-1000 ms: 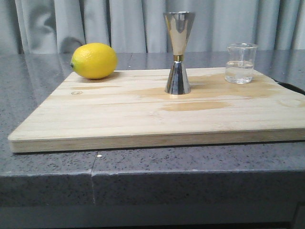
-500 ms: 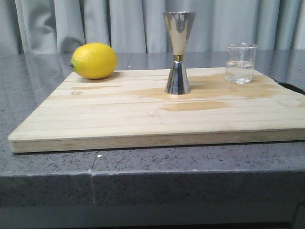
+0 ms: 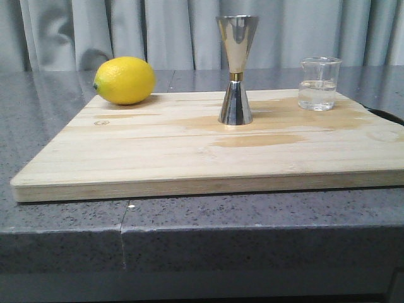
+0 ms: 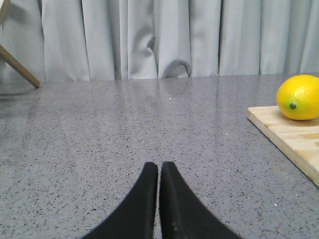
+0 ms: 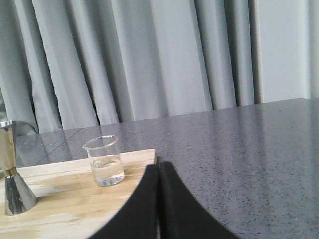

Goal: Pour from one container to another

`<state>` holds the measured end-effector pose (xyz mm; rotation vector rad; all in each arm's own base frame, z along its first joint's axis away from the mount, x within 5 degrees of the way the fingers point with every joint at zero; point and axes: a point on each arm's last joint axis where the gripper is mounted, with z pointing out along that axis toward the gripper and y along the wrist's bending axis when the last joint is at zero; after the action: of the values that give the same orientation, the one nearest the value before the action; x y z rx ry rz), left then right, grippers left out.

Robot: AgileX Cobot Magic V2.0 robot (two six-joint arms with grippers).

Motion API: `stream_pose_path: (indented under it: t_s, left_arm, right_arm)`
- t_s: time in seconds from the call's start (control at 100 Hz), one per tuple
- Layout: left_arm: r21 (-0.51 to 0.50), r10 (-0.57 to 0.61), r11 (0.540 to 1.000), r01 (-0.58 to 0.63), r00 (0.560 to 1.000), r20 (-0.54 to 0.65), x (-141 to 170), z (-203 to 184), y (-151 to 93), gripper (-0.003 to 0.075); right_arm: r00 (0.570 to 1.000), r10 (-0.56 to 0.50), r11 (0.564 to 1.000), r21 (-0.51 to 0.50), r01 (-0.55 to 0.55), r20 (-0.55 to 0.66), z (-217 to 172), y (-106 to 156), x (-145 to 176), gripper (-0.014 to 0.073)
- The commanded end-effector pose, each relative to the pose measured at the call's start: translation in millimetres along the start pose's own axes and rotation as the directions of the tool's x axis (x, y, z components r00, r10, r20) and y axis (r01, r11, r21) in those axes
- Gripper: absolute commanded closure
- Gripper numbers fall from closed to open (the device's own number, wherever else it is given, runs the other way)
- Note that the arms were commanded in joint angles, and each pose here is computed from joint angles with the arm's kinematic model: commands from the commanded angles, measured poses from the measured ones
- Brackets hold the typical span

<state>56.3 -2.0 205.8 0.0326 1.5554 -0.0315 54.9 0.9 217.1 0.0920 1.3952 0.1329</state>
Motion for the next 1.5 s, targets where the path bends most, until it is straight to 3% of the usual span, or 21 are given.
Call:
stream_pose_path:
  t_s: [0.0, 0.17, 0.29, 0.41, 0.48, 0.53, 0.63, 0.75, 0.9, 1.04, 1.15, 1.26, 1.37, 1.49]
  left_arm:
    - [0.022, -0.015, 1.0, 0.014, 0.998, 0.067, 3.6, -0.8, -1.5, 0.0739]
    - [0.022, -0.018, 1.0, 0.016, 0.997, 0.069, 3.5, -0.8, -1.6, 0.0739]
    - [0.035, -0.173, 0.985, 0.171, 0.981, 0.086, 1.5, -0.9, -1.4, 0.0739]
    - [0.06, -0.477, 0.879, 0.473, 0.871, 0.117, -3.8, -1.6, 0.6, 0.074]
    - [0.07, -0.542, 0.84, 0.537, 0.833, 0.108, -7.2, -2.1, 0.4, 0.074]
    - [0.079, -0.551, 0.834, 0.546, 0.83, 0.089, -12.7, -3.2, -1.1, 0.074]
    - [0.095, -0.541, 0.839, 0.536, 0.841, 0.028, -26.8, -6.0, -5.4, 0.074]
    - [0.105, -0.501, 0.858, 0.503, 0.864, -0.05, -48.4, -5.4, -9.9, 0.074]
    - [0.179, -0.36, 0.906, 0.383, 0.921, -0.148, -82.5, 6.5, -18.5, 0.0739]
    - [0.275, -0.274, 0.903, 0.33, 0.935, -0.224, -113.1, 30.5, -30.4, 0.0739]
    - [0.337, -0.207, 0.896, 0.29, 0.943, -0.26, -130.3, 52.2, -41.2, 0.0738]
    - [0.415, -0.11, 0.884, 0.217, 0.958, -0.266, -143.0, 70.8, -54.9, 0.0728]
    - [0.481, -0.037, 0.86, 0.171, 0.961, -0.275, -148.0, 89.9, -72.8, 0.0627]
    - [0.525, -0.007, 0.835, 0.164, 0.957, -0.288, -143.5, 108.2, -95.2, 0.0413]
  right_arm:
    - [0.997, -0.005, 1.0, -0.015, 0.006, 0.074, -1.6, 0.4, 0.0, 0.067]
    - [0.997, -0.005, 1.0, -0.015, 0.006, 0.074, -1.6, 0.4, 0.0, 0.067]
    - [0.995, 0.074, 0.997, -0.015, -0.073, 0.074, -1.6, -0.1, -0.1, 0.067]
    - [0.966, 0.247, 0.969, -0.02, -0.246, 0.076, -1.6, -0.9, -1.0, 0.067]
    - [0.955, 0.286, 0.958, -0.025, -0.285, 0.079, -1.7, 0.1, -7.0, 0.067]
    - [0.956, 0.286, 0.958, -0.02, -0.285, 0.059, -0.9, 1.3, -13.9, 0.067]
    - [0.965, 0.262, 0.965, 0.015, -0.261, -0.029, 2.8, 5.0, -35.4, 0.067]
    - [0.981, 0.115, 0.993, 0.055, -0.108, -0.155, 18.0, 8.1, -64.4, 0.067]
    - [0.965, -0.039, 0.998, 0.041, 0.051, -0.258, 60.4, 12.5, -95.7, 0.067]
    - [0.947, -0.087, 0.994, 0.029, 0.101, -0.309, 107.6, 14.8, -111.6, 0.0659]
    - [0.949, -0.092, 0.994, 0.024, 0.104, -0.301, 137.4, 15.9, -117.2, 0.0561]
    - [0.959, -0.094, 0.995, 0.016, 0.102, -0.269, 160.4, 16.0, -114.7, 0.0365]
    - [0.956, -0.093, 0.995, 0.014, 0.101, -0.278, 174.1, 14.8, -104.9, 0.0192]
    - [0.946, -0.092, 0.995, 0.015, 0.101, -0.311, 180.7, 13.6, -96.3, 0.0171]
